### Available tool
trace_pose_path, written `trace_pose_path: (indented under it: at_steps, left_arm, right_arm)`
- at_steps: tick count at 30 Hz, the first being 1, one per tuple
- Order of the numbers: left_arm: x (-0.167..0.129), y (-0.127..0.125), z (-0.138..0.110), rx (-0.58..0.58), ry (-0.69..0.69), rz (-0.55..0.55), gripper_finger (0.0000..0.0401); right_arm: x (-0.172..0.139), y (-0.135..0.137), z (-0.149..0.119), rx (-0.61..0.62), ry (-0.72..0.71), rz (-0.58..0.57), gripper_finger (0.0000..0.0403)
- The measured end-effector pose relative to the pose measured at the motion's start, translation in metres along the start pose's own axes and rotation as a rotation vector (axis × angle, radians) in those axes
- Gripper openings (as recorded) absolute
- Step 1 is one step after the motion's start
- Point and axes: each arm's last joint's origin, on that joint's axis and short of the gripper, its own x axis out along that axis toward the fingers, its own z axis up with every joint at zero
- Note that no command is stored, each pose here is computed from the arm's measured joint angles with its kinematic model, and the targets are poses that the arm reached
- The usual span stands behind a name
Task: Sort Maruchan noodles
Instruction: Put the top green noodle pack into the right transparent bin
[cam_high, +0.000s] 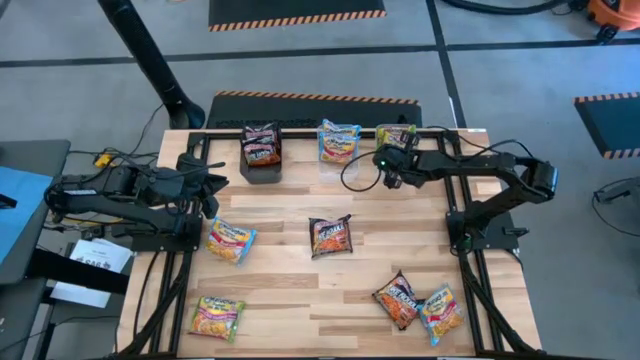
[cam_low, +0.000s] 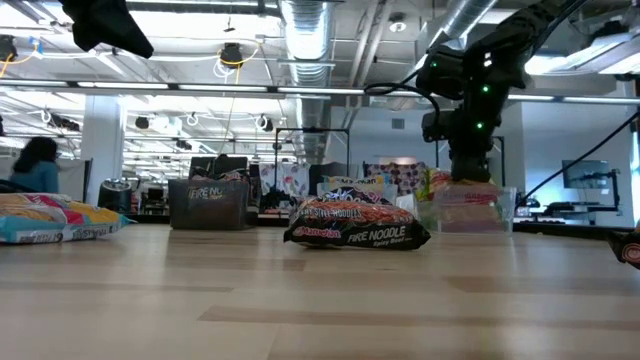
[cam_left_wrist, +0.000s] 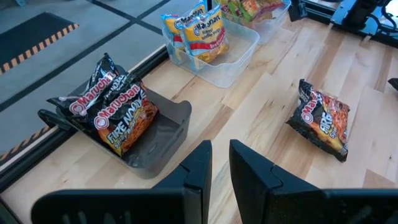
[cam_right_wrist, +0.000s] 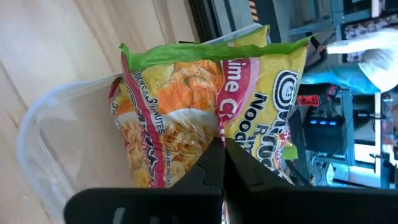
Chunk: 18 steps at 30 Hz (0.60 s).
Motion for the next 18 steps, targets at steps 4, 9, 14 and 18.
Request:
trace_pose_path:
  at_steps: [4,9,14,18]
  left_arm:
    - [-0.0001,0.0000,0.0000,0.000,0.000,0.000,0.0045]
    - [0.0000,0.0000,0.0000,0.001,0.000,0.000,0.0045]
    - [0.0000,0.0000,0.0000,0.001,0.000,-0.001,0.0045]
    - [0.0000,0.0000,0.0000,0.000,0.000,0.000,0.0045]
  right_arm:
    - [0.0008,-0.0019,-0.0013,-0.072,0.011,0.032,0.0012]
    - [0.0006,-0.0010,-0.0030,-0.177,0.019,0.048,0.0011]
    - [0.0006,-0.0008,-0.0038,-0.244,0.025,0.050,0.0011]
    - [0.0006,-0.0007,-0.0038,-0.241,0.024,0.052,0.0011]
